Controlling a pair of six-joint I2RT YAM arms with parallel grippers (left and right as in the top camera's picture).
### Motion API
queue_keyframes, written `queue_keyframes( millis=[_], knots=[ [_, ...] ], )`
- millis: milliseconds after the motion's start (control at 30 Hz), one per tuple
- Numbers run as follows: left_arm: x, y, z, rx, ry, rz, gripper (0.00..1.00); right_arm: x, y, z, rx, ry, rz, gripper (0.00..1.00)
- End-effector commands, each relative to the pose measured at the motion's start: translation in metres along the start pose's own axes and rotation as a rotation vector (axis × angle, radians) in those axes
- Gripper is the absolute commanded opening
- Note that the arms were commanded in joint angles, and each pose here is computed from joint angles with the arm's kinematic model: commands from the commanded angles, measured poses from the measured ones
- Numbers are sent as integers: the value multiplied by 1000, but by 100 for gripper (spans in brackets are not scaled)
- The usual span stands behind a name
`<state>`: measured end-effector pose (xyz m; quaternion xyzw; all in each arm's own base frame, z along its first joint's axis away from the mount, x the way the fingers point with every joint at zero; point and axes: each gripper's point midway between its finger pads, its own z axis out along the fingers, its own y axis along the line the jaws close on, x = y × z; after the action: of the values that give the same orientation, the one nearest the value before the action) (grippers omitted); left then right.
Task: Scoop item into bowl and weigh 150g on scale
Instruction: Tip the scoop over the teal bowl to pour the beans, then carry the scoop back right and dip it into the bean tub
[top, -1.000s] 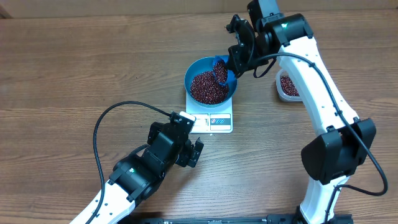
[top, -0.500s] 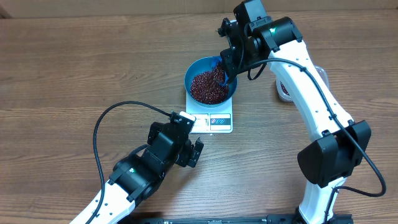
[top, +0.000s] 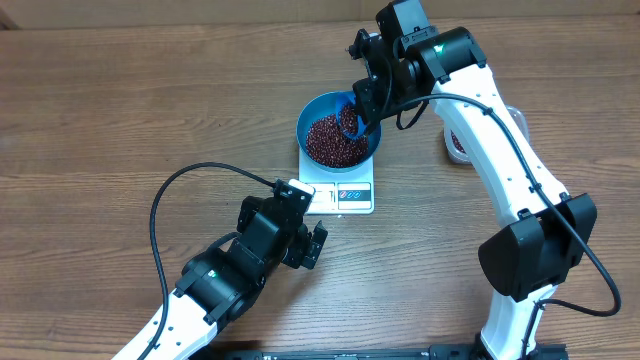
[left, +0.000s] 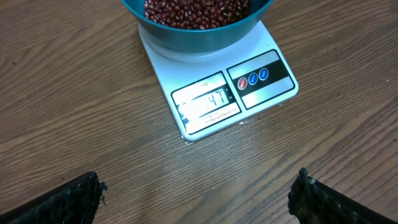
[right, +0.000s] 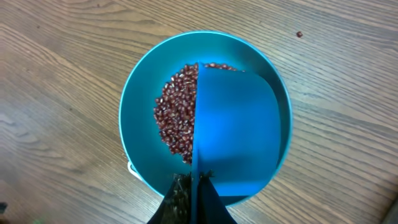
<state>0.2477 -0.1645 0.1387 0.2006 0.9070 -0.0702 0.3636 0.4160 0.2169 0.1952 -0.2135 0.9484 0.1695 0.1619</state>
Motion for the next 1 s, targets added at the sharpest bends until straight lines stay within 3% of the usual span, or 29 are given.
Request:
queue_keyframes(
  millis=[0,700,967],
  knots=[
    [4,1,2,-15,8,-11,100,-14,10,-32,-29,-88,-13,4],
    [3,1,2,-15,8,-11,100,-12,11,-37,-30,-86,-12,4],
    [4,1,2,-15,8,-10,99,-14,6,-48,-154,-107,38,4]
  ],
)
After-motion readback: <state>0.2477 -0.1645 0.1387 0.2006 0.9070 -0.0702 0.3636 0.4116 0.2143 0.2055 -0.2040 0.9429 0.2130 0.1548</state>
